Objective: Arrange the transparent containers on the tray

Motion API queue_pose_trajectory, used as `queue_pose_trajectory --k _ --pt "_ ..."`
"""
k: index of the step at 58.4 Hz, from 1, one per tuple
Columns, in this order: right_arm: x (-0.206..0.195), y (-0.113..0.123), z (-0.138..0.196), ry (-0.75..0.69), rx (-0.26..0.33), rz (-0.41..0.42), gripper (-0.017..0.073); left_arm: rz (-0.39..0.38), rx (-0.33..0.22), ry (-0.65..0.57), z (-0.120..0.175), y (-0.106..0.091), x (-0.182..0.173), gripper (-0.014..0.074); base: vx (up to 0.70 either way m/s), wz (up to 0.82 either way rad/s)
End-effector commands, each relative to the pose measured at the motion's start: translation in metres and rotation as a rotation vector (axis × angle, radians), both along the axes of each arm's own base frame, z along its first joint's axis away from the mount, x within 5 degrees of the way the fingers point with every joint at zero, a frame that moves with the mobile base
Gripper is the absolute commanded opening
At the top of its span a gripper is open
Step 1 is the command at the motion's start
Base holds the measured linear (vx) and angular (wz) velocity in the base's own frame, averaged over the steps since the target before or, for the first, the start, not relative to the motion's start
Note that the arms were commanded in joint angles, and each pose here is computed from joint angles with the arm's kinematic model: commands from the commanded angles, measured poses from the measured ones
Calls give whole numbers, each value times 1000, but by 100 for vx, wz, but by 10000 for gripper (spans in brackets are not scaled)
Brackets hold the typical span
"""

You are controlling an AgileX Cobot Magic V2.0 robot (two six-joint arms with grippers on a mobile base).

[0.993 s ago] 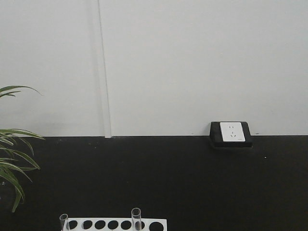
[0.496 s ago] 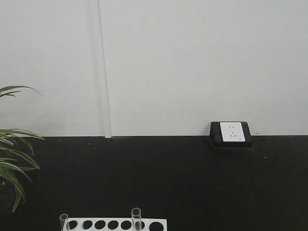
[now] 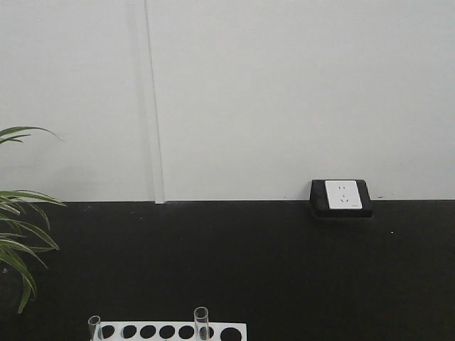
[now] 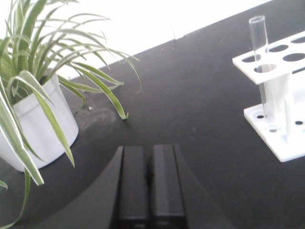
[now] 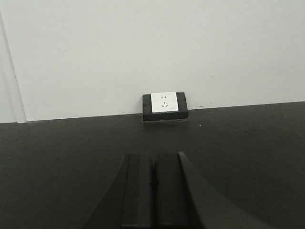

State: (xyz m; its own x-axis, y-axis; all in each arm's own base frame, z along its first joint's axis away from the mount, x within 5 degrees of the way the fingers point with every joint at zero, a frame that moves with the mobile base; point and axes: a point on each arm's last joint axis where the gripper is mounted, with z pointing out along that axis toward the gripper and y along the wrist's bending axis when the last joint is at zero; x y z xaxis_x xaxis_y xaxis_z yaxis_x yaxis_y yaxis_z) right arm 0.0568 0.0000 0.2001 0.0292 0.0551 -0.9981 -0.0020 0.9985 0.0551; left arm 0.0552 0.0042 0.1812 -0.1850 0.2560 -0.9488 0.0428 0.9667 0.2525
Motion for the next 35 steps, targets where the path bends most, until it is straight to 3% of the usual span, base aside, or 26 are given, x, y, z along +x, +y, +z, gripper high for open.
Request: queue_pose_trajectory --k 1,11,18,23,35 --pt "-1 0 6 -90 -11 -1 -11 -31 0 -68 -2 -3 0 -7 0 0" --pt "-1 0 6 -92 -11 -1 -11 -37 -12 -85 -1 -3 1 -7 0 0" --pt "-1 0 6 -92 -11 -1 -11 -57 -153 -148 5 -7 1 -7 0 0" --pt "-1 0 6 -92 -11 -1 -11 -65 -199 -173 8 -8 1 -7 0 0" --pt "-1 0 8 -113 -2 -1 -11 -80 -206 -204 11 -9 1 -7 0 0"
